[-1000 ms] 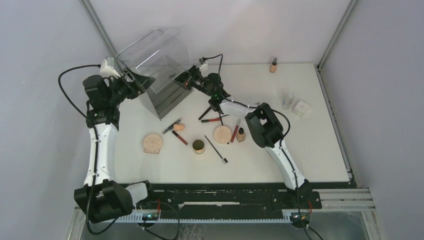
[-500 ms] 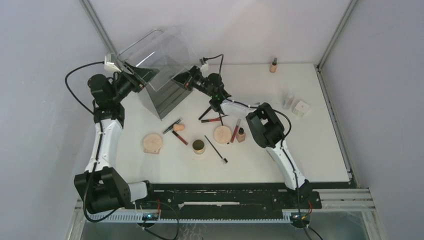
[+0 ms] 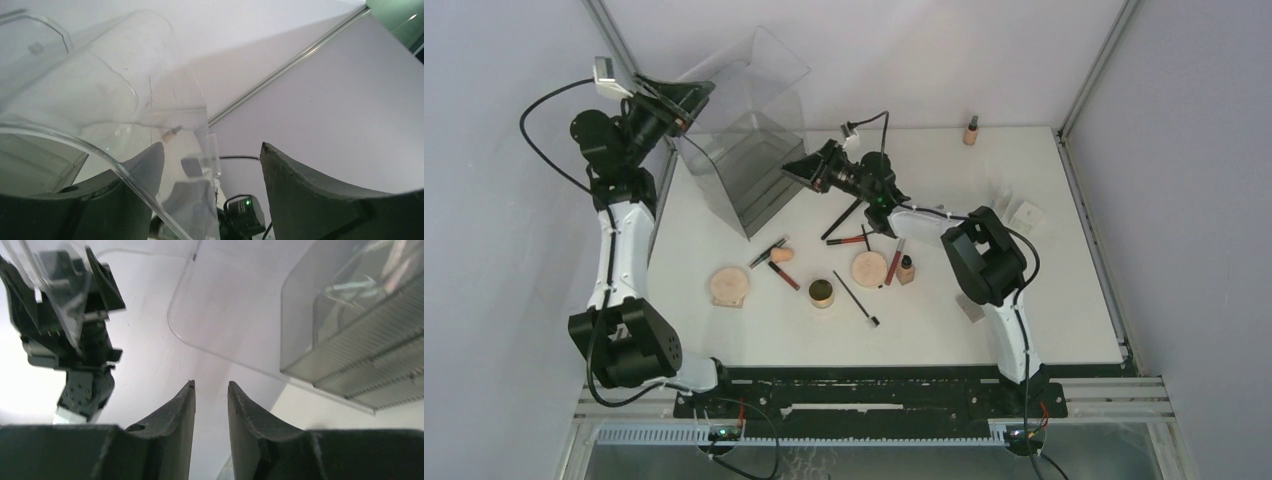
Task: Organize the makeup
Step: Open the storage box at the center of the board.
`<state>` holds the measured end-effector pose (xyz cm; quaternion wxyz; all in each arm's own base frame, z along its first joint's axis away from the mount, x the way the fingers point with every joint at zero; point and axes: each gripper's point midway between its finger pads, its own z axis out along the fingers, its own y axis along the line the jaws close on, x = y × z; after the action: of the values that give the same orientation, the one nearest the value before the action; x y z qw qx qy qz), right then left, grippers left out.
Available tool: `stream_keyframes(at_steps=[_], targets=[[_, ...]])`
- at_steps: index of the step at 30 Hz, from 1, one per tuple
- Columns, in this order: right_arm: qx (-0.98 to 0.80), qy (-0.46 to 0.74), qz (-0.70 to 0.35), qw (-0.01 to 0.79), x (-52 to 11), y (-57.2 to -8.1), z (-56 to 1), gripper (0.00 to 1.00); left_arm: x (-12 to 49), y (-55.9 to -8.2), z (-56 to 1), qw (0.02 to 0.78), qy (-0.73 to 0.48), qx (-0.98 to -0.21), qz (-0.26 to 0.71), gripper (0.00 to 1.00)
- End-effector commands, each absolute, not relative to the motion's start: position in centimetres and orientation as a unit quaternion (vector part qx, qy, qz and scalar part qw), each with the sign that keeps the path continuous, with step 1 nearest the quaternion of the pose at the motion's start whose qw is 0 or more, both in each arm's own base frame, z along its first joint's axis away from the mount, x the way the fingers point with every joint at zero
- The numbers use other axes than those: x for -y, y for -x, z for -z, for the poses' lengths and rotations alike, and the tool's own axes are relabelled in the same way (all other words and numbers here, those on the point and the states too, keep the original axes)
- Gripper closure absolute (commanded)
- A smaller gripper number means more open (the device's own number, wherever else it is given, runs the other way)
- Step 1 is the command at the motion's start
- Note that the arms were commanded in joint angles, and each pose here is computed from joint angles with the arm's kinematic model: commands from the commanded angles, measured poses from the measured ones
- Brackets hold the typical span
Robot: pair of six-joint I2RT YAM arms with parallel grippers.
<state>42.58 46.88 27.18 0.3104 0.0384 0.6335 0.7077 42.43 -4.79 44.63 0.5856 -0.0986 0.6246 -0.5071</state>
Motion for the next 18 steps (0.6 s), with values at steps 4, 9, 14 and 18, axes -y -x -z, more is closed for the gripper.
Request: stream_keyframes(at_steps=[4,9,14,18], targets=[[-0.645,0.018,-0.694,0.319,-44.6,-38.9,-27.3,0.62,1.8,-41.5,-53.3,0.67,0.057,-0.547,0.498,0.24],[-0.675,0.029,-0.676,0.294,-43.8,-37.1,-24.6,0.62,-0.6,-43.2,-53.8,0.683,0.075,-0.536,0.491,0.23],[-0.704,0.043,-0.652,0.279,-43.0,-35.6,-22.6,0.62,-2.8,-44.9,-54.3,0.684,0.092,-0.513,0.51,0.24],[-0.725,0.047,-0.631,0.27,-42.2,-34.6,-20.7,0.61,-4.6,-45.8,-54.5,0.687,0.105,-0.489,0.528,0.24]])
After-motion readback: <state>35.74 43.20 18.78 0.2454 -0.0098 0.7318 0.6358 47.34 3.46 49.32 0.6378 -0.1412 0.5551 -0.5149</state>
